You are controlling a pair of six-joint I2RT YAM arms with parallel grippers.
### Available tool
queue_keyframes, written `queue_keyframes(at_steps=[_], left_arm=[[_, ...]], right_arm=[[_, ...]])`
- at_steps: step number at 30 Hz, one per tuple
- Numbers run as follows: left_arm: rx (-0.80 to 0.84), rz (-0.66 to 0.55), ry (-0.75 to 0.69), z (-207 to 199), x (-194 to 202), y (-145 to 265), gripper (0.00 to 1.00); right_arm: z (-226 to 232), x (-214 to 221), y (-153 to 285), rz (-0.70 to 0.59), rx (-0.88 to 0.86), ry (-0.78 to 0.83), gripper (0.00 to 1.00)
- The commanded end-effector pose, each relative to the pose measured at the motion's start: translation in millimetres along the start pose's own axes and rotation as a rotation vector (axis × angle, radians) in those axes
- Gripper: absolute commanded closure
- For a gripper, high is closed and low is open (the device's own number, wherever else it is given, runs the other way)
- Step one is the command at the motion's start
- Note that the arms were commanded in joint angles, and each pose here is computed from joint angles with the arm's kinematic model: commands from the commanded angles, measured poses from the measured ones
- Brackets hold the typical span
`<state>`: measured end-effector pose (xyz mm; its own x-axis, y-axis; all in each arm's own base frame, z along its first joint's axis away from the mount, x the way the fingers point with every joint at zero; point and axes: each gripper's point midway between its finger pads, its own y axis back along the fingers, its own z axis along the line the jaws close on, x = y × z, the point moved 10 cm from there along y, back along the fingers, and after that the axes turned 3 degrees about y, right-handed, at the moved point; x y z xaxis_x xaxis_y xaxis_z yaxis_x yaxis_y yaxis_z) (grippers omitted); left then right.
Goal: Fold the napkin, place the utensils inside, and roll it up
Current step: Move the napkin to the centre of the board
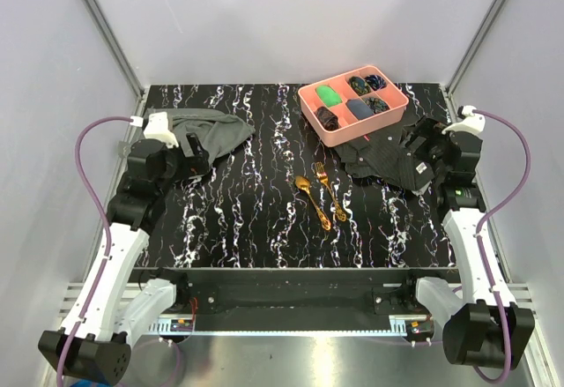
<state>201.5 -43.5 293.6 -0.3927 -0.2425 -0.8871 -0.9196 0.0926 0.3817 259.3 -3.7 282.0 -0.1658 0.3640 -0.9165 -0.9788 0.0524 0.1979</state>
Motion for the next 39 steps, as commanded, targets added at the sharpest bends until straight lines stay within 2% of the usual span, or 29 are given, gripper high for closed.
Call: queue_keyframes(at_steps=[1,8,12,21,26,39], left_arm=[[-0.044,-0.048,0.048,0.3,-9.6,-0.2,0.01],[-0.128,-0.001,0.224,5.8,19.7,-16.9,0.01],[-0.207,0.034,0.349,14.3,51.1,-33.4,0.01],[-0.325,-0.029,0.605,37.3,88.7,-57.4,0.01],[-0.362,0.009,0.623,44.4,96.7,-76.3,0.01],[-0.444,0.011,0.767,78.9,119.7,-119.7,0.1]], right_arm=[[6.1,-14.7,-0.2,-0.045,-0.037,0.017,0.0],[7.2,-13.4,-1.6,-0.034,-0.05,0.011,0.0],[7.8,-12.0,-2.7,-0.024,-0.058,0.002,0.0],[11.3,-9.0,-5.2,0.015,-0.101,-0.009,0.0],[13.0,-8.0,-6.1,0.029,-0.122,-0.014,0.0],[16.0,-8.6,-5.4,0.038,-0.154,-0.021,0.0]])
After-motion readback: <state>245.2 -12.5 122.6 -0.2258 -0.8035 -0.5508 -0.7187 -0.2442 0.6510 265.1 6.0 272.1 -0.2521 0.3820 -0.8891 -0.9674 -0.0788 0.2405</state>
